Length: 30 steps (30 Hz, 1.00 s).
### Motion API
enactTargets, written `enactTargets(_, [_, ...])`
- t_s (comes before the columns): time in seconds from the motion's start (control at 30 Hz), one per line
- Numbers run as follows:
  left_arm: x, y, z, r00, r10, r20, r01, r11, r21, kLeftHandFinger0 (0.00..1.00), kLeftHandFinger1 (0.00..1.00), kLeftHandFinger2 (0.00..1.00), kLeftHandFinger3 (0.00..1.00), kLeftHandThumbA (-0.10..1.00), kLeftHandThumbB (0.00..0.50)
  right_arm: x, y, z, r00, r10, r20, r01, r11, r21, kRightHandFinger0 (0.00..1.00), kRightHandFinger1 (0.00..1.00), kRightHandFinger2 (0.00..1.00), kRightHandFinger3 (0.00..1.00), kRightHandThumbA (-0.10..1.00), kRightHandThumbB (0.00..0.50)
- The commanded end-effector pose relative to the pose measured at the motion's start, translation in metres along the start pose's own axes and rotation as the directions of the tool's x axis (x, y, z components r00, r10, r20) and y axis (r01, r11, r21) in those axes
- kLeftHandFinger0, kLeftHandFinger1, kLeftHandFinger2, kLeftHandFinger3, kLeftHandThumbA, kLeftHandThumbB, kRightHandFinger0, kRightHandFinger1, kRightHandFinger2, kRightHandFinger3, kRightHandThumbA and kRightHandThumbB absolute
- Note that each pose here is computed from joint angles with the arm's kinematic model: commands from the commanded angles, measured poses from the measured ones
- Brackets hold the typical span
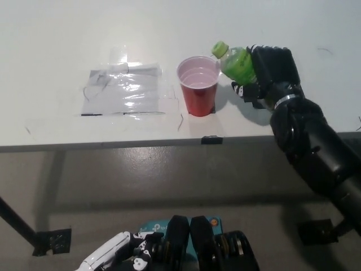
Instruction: The robot uses its right hand to pick up a bottle kept in the middle of the desk and tilt it into a cup kept next to it to pour water out
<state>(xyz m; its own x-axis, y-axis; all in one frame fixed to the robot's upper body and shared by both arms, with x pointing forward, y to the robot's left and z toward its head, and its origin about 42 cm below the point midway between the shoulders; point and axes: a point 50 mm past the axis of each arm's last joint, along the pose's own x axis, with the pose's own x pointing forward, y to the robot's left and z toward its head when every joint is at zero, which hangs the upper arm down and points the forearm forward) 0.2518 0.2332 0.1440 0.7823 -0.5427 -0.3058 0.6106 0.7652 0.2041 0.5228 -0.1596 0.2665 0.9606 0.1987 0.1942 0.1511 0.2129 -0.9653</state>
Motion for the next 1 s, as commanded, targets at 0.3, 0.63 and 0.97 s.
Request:
enactTargets(0.3, [-0.004, 0.006, 0.006, 1.000, -0.013, 0.009, 0.013, 0.999, 0.030, 0.90, 0.96, 0.92, 1.00, 1.00, 0.500, 0.029, -0.072, 0.012, 0.976, -0.122, 0.181, 0.153, 0.974, -0.168, 0.00, 0.00, 0.17, 0.42, -0.09, 0.063])
enactTargets(0.63, [-0.004, 0.005, 0.006, 1.000, -0.014, 0.006, 0.014, 0.999, 0.033, 0.90, 0.95, 0.91, 1.00, 1.00, 0.500, 0.033, -0.081, 0.019, 0.967, -0.121, 0.223, 0.175, 0.954, -0.242, 0.00, 0.01, 0.20, 0.43, -0.10, 0.090])
enactTargets(0.97, [-0.005, 0.005, 0.006, 1.000, -0.016, 0.006, 0.016, 0.999, 0.036, 0.91, 0.97, 0.93, 1.00, 1.00, 0.500, 0.032, -0.082, 0.010, 0.952, -0.077, 0.295, 0.196, 0.895, -0.400, 0.00, 0.00, 0.20, 0.38, -0.10, 0.039])
